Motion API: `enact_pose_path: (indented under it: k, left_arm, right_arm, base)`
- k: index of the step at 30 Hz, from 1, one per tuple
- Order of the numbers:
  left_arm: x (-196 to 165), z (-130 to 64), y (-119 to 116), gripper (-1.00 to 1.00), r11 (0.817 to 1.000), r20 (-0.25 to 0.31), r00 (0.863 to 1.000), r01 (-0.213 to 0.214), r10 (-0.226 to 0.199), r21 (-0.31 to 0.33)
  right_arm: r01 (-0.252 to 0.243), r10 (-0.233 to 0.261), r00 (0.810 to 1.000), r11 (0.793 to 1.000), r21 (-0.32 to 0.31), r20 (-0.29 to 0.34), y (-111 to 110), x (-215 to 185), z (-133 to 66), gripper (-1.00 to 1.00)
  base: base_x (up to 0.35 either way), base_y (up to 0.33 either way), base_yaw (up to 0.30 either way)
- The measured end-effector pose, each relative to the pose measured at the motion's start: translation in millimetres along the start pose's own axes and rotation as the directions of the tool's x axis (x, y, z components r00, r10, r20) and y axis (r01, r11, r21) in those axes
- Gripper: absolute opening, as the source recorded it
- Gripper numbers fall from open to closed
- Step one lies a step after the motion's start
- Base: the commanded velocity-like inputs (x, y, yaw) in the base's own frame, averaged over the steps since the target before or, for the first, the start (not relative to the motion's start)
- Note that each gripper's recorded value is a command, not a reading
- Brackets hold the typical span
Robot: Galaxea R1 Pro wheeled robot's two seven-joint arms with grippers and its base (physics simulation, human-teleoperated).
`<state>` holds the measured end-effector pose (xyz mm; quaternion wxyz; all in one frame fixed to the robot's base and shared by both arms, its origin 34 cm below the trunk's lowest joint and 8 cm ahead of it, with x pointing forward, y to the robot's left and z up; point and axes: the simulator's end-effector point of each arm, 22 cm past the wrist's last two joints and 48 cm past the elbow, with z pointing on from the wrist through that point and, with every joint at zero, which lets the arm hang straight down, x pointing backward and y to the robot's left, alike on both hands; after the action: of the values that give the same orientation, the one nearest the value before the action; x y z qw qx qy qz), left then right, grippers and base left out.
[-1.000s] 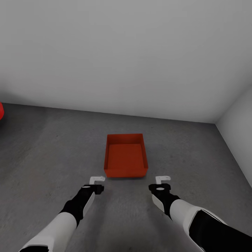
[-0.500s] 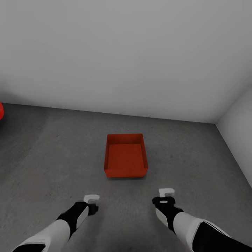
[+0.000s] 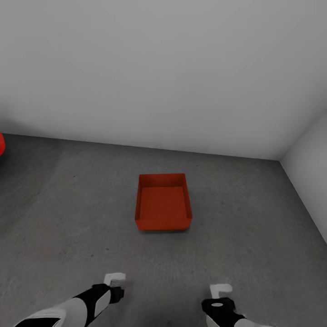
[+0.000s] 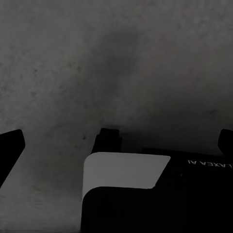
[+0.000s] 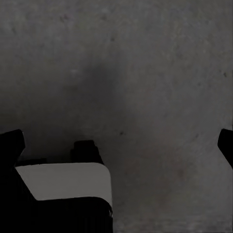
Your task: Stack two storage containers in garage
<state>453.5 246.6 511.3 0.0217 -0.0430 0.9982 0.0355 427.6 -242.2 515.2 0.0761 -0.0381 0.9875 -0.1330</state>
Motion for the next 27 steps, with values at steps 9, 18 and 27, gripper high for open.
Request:
enact_pose_path:
  k: [9, 18, 27]
  left_arm:
    - [14.9, 2.6, 7.3, 1.0, 1.0, -0.021, 1.0, 0.0, 0.0, -0.01]
    - [84.2, 7.4, 14.3, 1.0, 1.0, -0.106, 0.994, -0.007, 0.005, -0.017]
    - [78.8, 8.7, 27.0, 1.0, 0.999, -0.064, 0.998, -0.001, -0.001, -0.034]
  right_arm:
    - [0.049, -0.054, 0.983, 0.998, -0.032, -0.176, 13.5, 142.0, -17.2, 1.0]
    - [0.028, -0.067, 0.968, 0.987, -0.158, -0.243, 40.5, 196.4, -32.3, 1.0]
    - [0.018, -0.069, 0.962, 0.982, -0.188, -0.264, 40.2, 208.4, -34.2, 1.0]
  base:
    - [-0.174, 0.0, 0.0]
    - [-0.342, 0.0, 0.0]
    - [-0.13, 0.0, 0.0]
